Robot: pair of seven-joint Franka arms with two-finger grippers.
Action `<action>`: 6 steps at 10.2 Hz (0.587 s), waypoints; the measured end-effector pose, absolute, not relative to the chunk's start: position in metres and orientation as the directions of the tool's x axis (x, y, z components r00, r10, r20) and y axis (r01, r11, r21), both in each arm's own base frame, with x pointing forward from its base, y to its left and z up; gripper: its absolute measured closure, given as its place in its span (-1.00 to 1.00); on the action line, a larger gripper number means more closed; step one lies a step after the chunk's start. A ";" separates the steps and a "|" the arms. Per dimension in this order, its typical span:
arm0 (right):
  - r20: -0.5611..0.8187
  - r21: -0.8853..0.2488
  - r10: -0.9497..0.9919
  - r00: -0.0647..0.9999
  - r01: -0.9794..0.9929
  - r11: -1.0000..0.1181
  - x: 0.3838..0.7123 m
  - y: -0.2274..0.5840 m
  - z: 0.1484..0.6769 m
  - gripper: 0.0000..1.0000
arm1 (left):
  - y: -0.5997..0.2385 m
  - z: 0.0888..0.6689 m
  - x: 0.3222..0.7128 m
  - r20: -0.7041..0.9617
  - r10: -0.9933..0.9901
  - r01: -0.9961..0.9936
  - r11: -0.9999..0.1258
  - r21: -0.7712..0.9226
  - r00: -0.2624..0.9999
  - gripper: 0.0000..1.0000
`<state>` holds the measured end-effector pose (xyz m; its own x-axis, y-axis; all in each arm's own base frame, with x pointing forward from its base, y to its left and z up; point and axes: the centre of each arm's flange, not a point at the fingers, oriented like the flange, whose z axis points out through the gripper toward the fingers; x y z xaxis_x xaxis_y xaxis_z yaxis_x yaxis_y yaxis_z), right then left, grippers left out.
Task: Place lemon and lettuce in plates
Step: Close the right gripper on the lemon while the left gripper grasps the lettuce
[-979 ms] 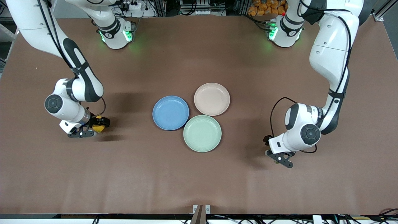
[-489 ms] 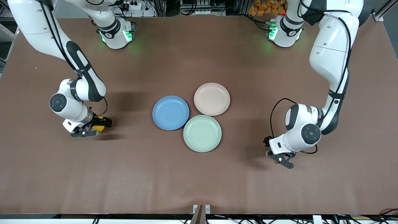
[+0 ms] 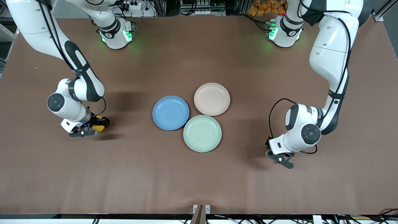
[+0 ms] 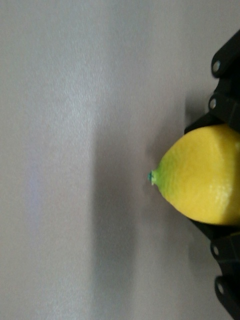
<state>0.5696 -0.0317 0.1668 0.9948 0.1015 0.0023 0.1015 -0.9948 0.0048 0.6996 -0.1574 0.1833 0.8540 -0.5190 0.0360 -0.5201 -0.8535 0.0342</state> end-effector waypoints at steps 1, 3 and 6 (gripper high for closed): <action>0.001 0.004 0.106 0.994 0.106 -0.994 0.569 -0.031 0.166 -0.21 | -0.157 0.183 0.700 0.036 -0.518 -0.519 -0.854 0.034 0.854 0.29; 0.000 0.004 0.107 0.994 0.107 -0.994 0.569 -0.031 0.165 -0.16 | -0.155 0.183 0.700 0.036 -0.516 -0.517 -0.855 0.034 0.856 0.84; -0.011 0.002 0.108 0.994 0.108 -0.994 0.570 -0.030 0.166 -0.15 | -0.154 0.185 0.701 0.038 -0.515 -0.516 -0.856 0.032 0.856 0.90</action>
<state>0.5697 -0.0303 0.1658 0.9941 0.1075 -0.0108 0.1075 -0.9942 0.0015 0.7008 -0.1542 0.1852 0.8563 -0.5151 0.0382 -0.5163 -0.8558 0.0324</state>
